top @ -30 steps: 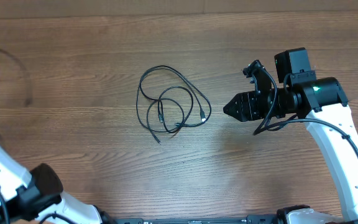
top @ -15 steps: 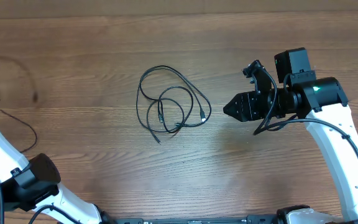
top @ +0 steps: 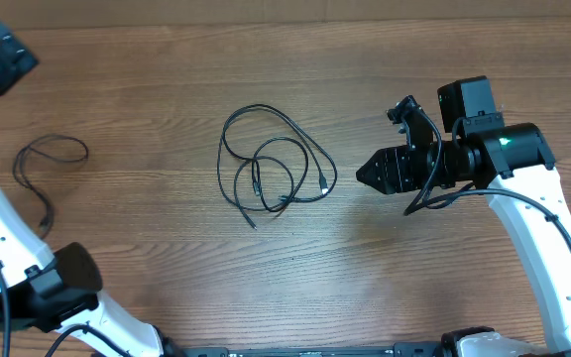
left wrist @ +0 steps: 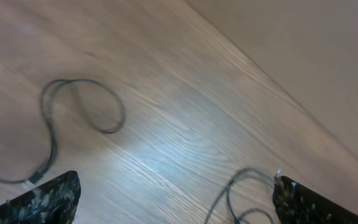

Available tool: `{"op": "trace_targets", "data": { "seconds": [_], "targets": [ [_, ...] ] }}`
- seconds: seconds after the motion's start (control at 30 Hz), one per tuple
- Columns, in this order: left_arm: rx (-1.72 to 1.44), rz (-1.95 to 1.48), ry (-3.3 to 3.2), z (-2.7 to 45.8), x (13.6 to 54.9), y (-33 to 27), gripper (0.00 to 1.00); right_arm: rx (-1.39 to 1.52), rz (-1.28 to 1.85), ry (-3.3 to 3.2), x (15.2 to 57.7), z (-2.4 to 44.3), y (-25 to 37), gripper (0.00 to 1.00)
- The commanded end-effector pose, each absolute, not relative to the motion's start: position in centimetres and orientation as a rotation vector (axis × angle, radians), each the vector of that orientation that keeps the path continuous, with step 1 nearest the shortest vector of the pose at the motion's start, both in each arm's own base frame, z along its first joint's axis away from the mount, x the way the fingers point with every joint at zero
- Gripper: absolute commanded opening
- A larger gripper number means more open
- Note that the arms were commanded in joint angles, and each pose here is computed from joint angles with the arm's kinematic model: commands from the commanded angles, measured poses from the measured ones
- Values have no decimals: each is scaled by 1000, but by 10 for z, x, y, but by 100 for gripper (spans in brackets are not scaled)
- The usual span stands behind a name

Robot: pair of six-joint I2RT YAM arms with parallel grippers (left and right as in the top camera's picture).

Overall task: Untangle cables
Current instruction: 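Move the left gripper back over the remaining cable pile and grasp it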

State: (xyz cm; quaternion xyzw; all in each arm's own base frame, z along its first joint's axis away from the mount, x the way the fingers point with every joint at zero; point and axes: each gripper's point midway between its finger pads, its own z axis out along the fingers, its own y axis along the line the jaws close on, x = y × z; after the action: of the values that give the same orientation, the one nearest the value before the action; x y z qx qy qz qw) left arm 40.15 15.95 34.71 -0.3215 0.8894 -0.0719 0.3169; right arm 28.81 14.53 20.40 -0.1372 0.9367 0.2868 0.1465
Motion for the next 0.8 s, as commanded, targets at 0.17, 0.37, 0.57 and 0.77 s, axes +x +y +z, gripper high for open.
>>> {"op": "trace_targets", "data": {
  "seconds": [0.17,0.37,0.57,0.77],
  "targets": [
    [-342,-270,2483,344,429,50,99,-406,820,2688,288,209,147,58],
    [-97,-336,2615,306,445,-26,98,-391,788,2714,286,205,143,59],
    [-7,-385,2906,235,430,-84,97,-389,789,2722,284,205,142,62],
    [52,-428,3135,170,413,-132,99,-386,768,2729,284,203,140,64]
  ]
}}
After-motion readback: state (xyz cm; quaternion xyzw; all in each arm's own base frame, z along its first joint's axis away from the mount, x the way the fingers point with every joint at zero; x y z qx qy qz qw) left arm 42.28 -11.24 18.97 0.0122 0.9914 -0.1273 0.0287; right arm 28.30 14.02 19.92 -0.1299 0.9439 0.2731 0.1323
